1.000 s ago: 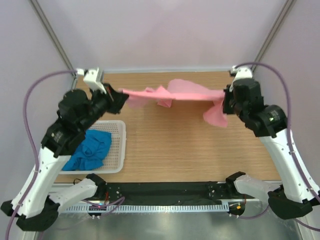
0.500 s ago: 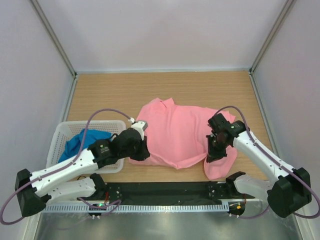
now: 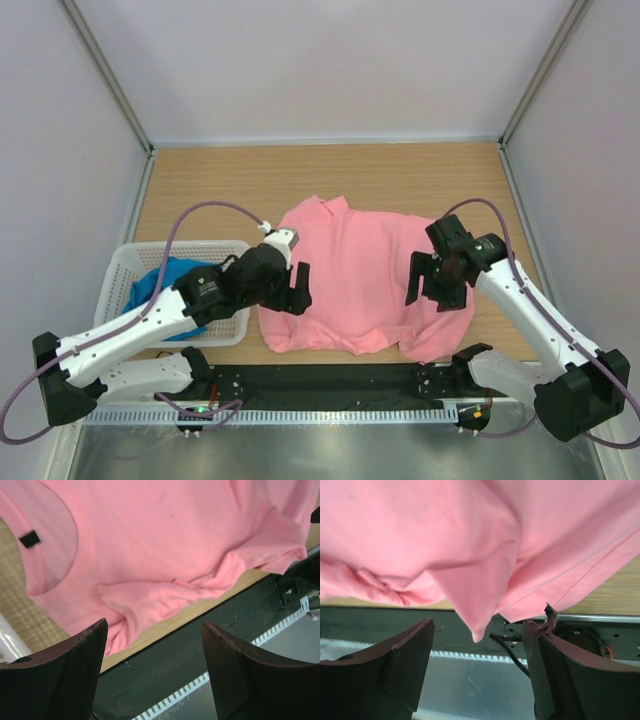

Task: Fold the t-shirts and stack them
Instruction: Flatten the tshirt out

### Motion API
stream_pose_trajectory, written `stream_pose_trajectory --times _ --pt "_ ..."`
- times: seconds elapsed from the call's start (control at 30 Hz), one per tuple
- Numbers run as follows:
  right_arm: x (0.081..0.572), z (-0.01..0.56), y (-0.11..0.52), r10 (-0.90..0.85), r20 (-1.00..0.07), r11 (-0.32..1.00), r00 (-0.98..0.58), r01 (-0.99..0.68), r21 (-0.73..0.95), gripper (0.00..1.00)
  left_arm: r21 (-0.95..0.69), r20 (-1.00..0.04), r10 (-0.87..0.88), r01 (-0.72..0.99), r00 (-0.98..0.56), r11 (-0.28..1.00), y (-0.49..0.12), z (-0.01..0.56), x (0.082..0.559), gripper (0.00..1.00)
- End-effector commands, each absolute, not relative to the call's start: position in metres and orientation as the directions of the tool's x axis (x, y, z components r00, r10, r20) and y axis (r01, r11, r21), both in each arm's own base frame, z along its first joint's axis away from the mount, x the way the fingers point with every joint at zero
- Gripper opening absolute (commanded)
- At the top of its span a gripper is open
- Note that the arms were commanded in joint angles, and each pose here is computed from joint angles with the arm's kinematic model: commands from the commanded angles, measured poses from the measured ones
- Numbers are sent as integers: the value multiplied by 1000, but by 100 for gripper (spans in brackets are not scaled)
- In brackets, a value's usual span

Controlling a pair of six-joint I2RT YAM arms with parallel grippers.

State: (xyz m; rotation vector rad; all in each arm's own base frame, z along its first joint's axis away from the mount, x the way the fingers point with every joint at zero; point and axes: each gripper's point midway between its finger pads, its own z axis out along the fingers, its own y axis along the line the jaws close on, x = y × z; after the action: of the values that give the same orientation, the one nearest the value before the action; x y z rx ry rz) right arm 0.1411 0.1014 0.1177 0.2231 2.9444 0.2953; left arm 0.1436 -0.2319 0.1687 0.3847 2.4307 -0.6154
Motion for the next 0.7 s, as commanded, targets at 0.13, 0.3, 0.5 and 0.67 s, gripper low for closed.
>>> stream_pose_trajectory --times 0.13,0.3,0.5,0.67 --pt "218 148 72 345 -381 938 -857 316 139 73 -135 -717 144 338 -682 932 -236 206 205 70" --pt "235 149 81 308 -368 951 -877 269 156 64 -185 -693 113 328 -712 926 -250 209 231 56" --pt "226 113 80 289 -303 957 -908 262 125 68 -189 -495 250 384 -832 904 -266 141 214 58" --pt "237 86 74 285 -262 958 -922 282 52 69 -123 -358 281 344 -890 931 -264 89 222 43"
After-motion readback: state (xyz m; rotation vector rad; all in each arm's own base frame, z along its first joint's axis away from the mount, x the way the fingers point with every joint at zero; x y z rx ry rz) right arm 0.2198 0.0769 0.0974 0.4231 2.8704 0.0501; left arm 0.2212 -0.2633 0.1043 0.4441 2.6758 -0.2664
